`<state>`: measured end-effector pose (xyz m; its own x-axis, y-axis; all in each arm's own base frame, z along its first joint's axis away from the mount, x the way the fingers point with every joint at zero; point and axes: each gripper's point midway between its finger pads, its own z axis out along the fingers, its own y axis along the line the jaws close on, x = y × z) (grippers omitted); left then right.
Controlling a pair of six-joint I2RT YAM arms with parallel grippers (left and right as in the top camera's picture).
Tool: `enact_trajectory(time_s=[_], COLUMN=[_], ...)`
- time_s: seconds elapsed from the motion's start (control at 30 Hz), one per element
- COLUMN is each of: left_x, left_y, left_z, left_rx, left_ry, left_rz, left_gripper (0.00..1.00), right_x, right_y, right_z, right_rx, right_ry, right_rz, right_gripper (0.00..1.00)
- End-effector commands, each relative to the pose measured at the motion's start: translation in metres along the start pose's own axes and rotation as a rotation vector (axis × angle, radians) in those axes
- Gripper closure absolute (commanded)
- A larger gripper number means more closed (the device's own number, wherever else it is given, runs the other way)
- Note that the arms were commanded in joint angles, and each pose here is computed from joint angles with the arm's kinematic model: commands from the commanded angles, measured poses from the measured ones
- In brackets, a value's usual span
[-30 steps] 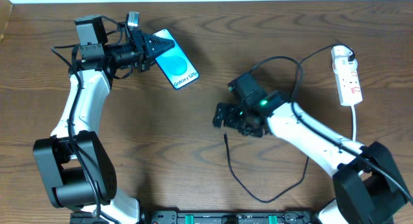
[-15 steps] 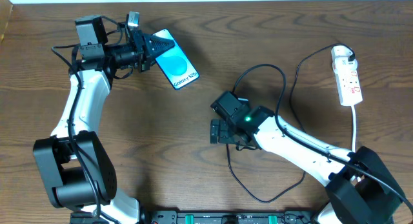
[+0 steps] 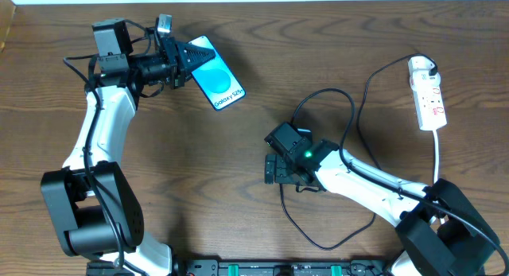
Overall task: Plug charger to phone and switch on socket
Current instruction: 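Move the right gripper down to the black cable's connector end, then close the right gripper on the black cable's connector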
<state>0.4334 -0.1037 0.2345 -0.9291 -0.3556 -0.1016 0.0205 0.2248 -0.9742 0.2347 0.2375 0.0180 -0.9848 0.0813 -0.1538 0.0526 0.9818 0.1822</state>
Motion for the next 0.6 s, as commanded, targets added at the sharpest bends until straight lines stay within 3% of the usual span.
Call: enact_trajectory(time_s=[0.0, 0.23, 0.37, 0.47, 0.57], left_x=[0.0045, 0.0046, 0.0046, 0.0046, 0.0046], left_y=[-0.0171, -0.0169, -0.0169, -0.0169, -0.0169], left_z=[-0.0031, -0.0031, -0.0031, -0.0031, -0.0031], left_rx=[0.037, 0.037, 0.037, 0.037, 0.037], left_ry=[0.021, 0.021, 0.021, 0.021, 0.021], left_rz=[0.049, 0.048, 0.048, 0.048, 0.048], left_gripper=[0.93, 0.93, 0.92, 0.93, 0.93], right_x=[0.0080, 0.0101, 0.0108, 0.0109, 0.0110], right_y=[-0.0032, -0.0019, -0.0028, -0.0030, -0.0032], right_z=[0.0124, 0.0162, 0.0174, 0.0176, 0.0176], right_rx=[0.035, 0.025, 0.030, 0.031, 0.032], right_ry=[0.016, 0.036, 0.039, 0.039, 0.040], right_rz=[-0.019, -0.015, -0.015, -0.015, -0.015], right_gripper=[0.01, 0.03, 0.24, 0.34, 0.54])
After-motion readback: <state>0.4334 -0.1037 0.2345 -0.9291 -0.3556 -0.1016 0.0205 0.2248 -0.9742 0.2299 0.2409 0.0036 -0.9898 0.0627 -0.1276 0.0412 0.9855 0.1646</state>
